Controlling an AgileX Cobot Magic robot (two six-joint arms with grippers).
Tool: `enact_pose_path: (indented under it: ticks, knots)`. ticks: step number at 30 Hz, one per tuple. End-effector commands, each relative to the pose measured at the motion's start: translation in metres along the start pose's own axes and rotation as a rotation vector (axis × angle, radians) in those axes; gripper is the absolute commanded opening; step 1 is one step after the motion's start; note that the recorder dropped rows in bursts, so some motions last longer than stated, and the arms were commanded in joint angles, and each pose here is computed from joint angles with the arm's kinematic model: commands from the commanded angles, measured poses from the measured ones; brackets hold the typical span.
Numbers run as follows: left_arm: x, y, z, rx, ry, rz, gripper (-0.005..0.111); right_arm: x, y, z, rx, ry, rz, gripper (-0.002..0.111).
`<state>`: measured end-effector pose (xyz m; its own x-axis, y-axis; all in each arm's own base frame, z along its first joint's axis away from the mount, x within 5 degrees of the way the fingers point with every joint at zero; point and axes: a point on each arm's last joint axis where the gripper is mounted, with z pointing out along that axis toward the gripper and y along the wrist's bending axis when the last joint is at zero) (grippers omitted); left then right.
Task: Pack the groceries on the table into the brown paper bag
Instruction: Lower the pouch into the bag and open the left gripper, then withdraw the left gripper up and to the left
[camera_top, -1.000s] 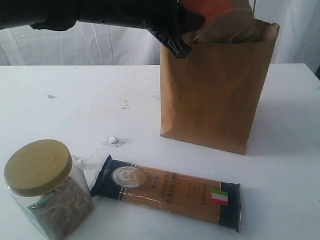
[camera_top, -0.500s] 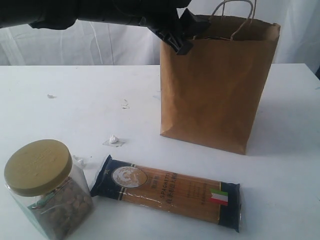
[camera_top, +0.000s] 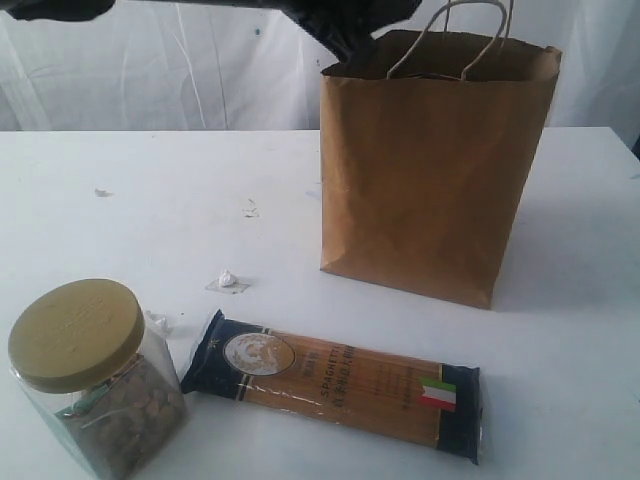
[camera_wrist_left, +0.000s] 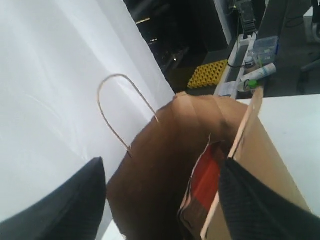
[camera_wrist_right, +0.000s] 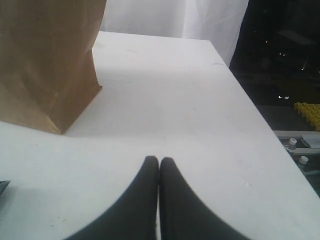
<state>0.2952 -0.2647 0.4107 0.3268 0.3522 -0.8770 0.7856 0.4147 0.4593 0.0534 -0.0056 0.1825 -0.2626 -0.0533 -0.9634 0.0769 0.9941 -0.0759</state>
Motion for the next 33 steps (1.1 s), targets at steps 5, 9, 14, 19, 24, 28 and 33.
enact_pose_path:
  ticks: [5, 9, 14, 19, 24, 28, 33]
  knots:
    - [-0.05, 0.005, -0.05, -0.049, -0.128, 0.021, 0.067, 0.0, 0.0, 0.0, 0.004, -0.004, 0.001, 0.0]
    - [-0.069, 0.003, -0.072, -0.034, -0.181, 0.039, 0.067, 0.0, 0.0, 0.0, 0.004, -0.004, 0.001, 0.0]
    - [-0.088, -0.008, -0.105, 0.054, -0.183, 0.089, 0.053, 0.0, 0.0, 0.0, 0.004, -0.004, 0.001, 0.0]
    - [-0.053, -0.018, -0.118, 0.175, 0.254, 0.085, 0.0, 0.0, 0.0, 0.0, 0.004, -0.004, 0.001, 0.0]
    - [-0.036, -0.007, -0.126, 0.034, 0.486, -0.022, 0.0, 0.0, 0.0, 0.0, 0.004, -0.004, 0.001, 0.0]
    - [-0.037, -0.006, -0.135, -0.019, 0.509, -0.147, 0.0, 0.0, 0.0, 0.0, 0.004, -0.004, 0.001, 0.0]
    - [-0.036, -0.003, -0.139, -0.068, 0.535, -0.161, 0.0, 0.0, 0.0, 0.0, 0.004, -0.004, 0.001, 0.0]
